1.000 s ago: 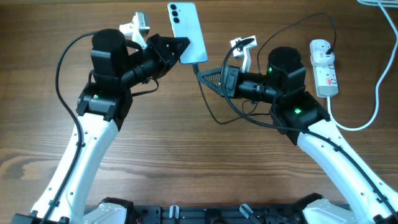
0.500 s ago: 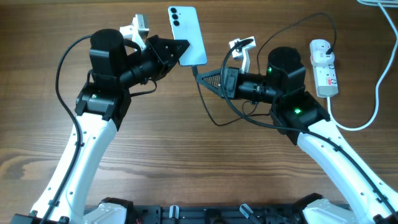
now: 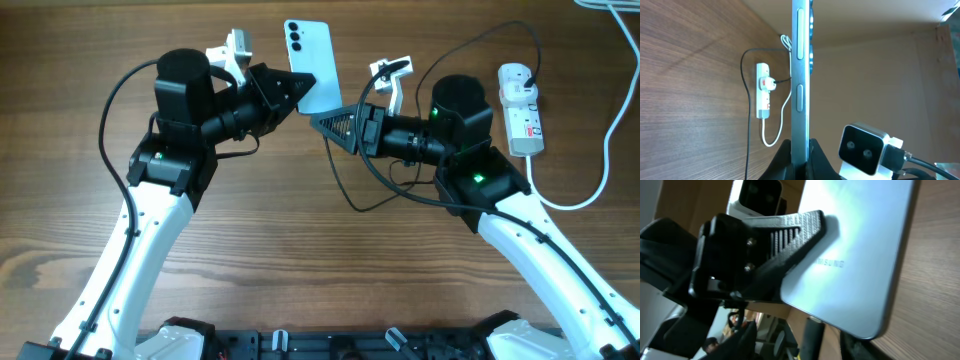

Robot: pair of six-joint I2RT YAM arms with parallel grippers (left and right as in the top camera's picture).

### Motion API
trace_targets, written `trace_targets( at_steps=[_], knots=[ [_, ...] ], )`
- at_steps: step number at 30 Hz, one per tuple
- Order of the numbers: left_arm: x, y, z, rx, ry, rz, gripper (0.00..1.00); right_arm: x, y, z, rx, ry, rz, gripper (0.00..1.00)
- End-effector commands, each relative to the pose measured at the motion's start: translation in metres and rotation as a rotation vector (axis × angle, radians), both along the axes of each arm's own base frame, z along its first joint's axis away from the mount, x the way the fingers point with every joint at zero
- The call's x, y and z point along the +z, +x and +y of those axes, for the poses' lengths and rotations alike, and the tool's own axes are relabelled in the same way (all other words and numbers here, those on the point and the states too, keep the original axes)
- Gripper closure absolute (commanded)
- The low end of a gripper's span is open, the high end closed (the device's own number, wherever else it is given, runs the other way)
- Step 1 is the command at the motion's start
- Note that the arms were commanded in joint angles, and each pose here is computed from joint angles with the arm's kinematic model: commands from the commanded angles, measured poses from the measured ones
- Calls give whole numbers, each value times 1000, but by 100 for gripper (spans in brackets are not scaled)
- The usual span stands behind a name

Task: Plug charger to phone and switch on socket
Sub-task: 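Push the USB-C plug with the right gripper into the phone's bottom port, then release the plug and move the right gripper to the power strip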

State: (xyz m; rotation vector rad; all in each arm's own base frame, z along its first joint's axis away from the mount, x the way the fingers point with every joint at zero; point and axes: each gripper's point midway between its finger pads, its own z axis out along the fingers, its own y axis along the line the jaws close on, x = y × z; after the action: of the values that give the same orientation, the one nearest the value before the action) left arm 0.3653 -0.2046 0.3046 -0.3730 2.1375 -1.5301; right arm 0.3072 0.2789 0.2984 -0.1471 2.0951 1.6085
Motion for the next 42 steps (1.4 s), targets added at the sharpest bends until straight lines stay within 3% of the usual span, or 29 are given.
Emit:
trace_targets(
  at_steps=[1,4,8,12,17,23,27,31,33,35,36,38,39,42],
  knots=[
    [9,-7,-5,-52,0,-42,96,-7,10,-5,-40,-53,-35,41],
    [5,-7,-3,-46,20,-47,96,-18,9,-8,-41,-102,-34,41],
    [-20,-1,11,45,108,24,96,-12,13,-11,-64,-113,-93,55],
    [-44,-4,21,81,192,93,96,-8,19,-31,-101,-141,-129,54],
    [-89,-20,47,135,391,212,96,-24,19,-65,-95,-236,-122,48],
    [-102,-32,59,130,491,282,96,-26,25,-122,-218,-548,-106,47],
    [-86,-20,74,99,676,327,96,6,25,-176,-375,-793,-100,44],
    [-97,-13,104,129,898,411,96,-5,14,-226,-448,-993,47,42],
    [-107,-11,114,152,956,436,96,-32,11,-243,-417,-1039,180,37],
    [-107,-10,115,159,967,437,96,-43,14,-247,-388,-1062,202,32],
    [-109,-10,118,167,979,439,96,-49,21,-247,-351,-1085,177,20],
    [-109,-10,118,167,979,439,96,-55,34,-246,-342,-1091,157,10],
    [-108,-9,118,168,978,436,96,-56,37,-246,-353,-1085,163,0],
    [-108,-8,117,169,976,433,96,-56,49,-249,-383,-1083,146,0]
  ],
)
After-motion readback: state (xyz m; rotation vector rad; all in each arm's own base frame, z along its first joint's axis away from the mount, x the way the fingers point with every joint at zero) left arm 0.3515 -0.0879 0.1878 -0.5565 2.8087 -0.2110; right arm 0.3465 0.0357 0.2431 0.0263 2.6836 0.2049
